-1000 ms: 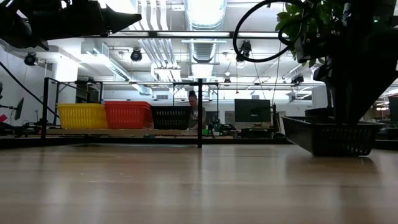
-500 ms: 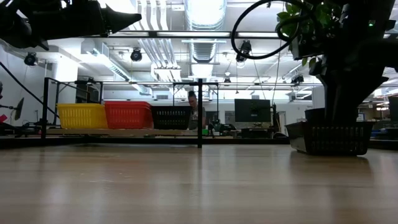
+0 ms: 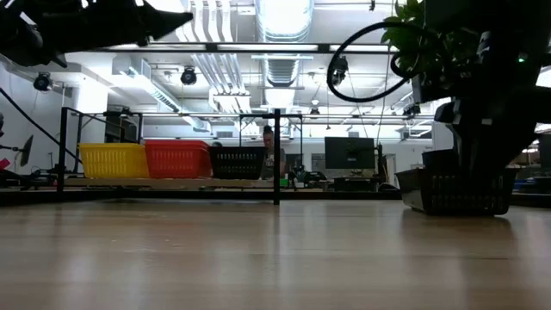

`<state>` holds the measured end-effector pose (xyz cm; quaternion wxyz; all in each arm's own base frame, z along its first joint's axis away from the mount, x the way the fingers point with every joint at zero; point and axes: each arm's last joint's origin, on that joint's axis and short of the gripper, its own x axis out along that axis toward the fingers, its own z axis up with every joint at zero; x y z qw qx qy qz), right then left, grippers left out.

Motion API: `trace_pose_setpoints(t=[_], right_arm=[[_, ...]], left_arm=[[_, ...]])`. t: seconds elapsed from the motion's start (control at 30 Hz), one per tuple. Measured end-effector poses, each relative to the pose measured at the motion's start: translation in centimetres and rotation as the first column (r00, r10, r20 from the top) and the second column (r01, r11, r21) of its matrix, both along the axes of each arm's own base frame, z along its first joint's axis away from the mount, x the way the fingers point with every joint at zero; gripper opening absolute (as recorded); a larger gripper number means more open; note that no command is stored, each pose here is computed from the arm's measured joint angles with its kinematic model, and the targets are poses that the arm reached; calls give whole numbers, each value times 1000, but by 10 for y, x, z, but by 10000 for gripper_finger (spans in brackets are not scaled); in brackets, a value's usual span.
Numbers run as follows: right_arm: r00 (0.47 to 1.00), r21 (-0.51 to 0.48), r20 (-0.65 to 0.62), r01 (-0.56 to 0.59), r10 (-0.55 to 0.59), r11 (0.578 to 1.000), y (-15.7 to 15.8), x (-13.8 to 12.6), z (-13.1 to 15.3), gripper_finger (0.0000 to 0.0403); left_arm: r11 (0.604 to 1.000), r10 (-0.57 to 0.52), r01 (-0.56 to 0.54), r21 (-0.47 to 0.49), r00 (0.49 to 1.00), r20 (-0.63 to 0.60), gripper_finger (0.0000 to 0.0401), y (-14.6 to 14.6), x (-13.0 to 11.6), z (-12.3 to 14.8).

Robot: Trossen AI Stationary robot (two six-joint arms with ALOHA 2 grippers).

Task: Stack baskets on shelf by color
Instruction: Stack the black bin on the black bin on the shelf

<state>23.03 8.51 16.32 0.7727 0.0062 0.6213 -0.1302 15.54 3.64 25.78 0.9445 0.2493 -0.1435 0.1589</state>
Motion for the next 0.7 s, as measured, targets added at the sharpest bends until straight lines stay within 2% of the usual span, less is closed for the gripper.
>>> trace_pose_setpoints(t=[0.1,0.17,0.43,0.7], right_arm=[[1000,3,8,-1,1,1000,1,1,1,33],[1000,8,22,-12,12,1000,2,4,5,17],[987,29,134,-93,88,995,11,27,39,10],[940,-19,305,-158,156,987,19,51,93,9]], left_arm=[[1000,-1,-1,17,997,72,0,-2,-7,8],[1000,0,-4,31,993,120,0,-3,-14,14],[998,-3,-14,64,968,250,0,-9,-37,29],[997,5,-30,71,942,335,0,-14,-61,21]])
